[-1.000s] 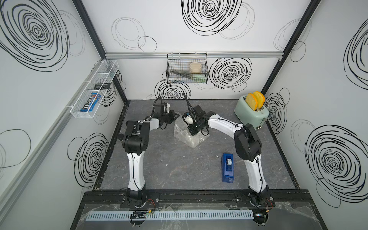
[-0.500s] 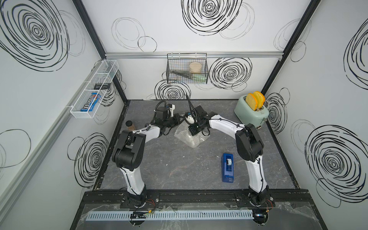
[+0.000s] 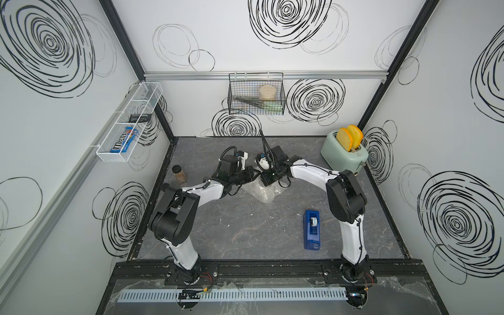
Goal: Wrap mugs in bubble wrap
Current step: Wrap the mug in bubble wrap.
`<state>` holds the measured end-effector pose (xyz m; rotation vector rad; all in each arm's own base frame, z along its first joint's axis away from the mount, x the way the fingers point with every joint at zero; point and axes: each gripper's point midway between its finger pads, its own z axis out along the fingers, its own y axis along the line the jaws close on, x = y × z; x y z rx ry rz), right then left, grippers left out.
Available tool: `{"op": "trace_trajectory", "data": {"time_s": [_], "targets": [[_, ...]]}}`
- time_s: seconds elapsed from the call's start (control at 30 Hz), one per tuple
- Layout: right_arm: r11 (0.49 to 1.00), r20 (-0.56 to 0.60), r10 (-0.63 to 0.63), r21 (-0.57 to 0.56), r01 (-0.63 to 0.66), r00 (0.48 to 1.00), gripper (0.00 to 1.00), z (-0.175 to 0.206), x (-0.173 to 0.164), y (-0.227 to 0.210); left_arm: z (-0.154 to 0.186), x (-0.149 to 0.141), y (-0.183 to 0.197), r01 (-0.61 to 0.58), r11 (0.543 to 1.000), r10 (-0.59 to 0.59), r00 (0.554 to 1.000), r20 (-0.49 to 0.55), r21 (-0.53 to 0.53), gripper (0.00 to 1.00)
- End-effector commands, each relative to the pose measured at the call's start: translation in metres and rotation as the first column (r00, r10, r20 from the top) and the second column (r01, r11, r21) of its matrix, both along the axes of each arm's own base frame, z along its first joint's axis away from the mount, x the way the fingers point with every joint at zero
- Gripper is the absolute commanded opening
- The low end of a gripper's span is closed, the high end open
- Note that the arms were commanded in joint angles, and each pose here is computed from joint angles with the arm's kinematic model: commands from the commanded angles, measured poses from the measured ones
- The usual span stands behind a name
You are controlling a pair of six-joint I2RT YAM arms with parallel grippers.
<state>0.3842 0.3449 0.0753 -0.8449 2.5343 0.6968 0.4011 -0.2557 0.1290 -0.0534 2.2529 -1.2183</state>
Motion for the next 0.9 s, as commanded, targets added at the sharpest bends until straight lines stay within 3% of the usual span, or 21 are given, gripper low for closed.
{"op": "trace_trajectory", "data": {"time_s": [0.0,0.43,0.87], "targets": [[1.000,-0.053,-0.013,-0.003,0.013,0.999,0.00,-0.010,-0.010,-0.002,0.002,-0.016,-0.015,0.041,0.999,-0.041,0.999,0.014,-0.010,0.00],[0.997,-0.069,-0.019,0.077,0.025,0.997,0.09,0.013,-0.014,0.009,-0.045,-0.026,-0.022,0.057,0.990,-0.053,0.998,-0.036,0.133,0.00],[0.992,-0.038,-0.053,0.111,0.056,0.998,0.17,0.050,-0.010,0.008,-0.061,-0.024,-0.021,0.053,0.974,-0.043,0.998,-0.049,0.220,0.00]]}}
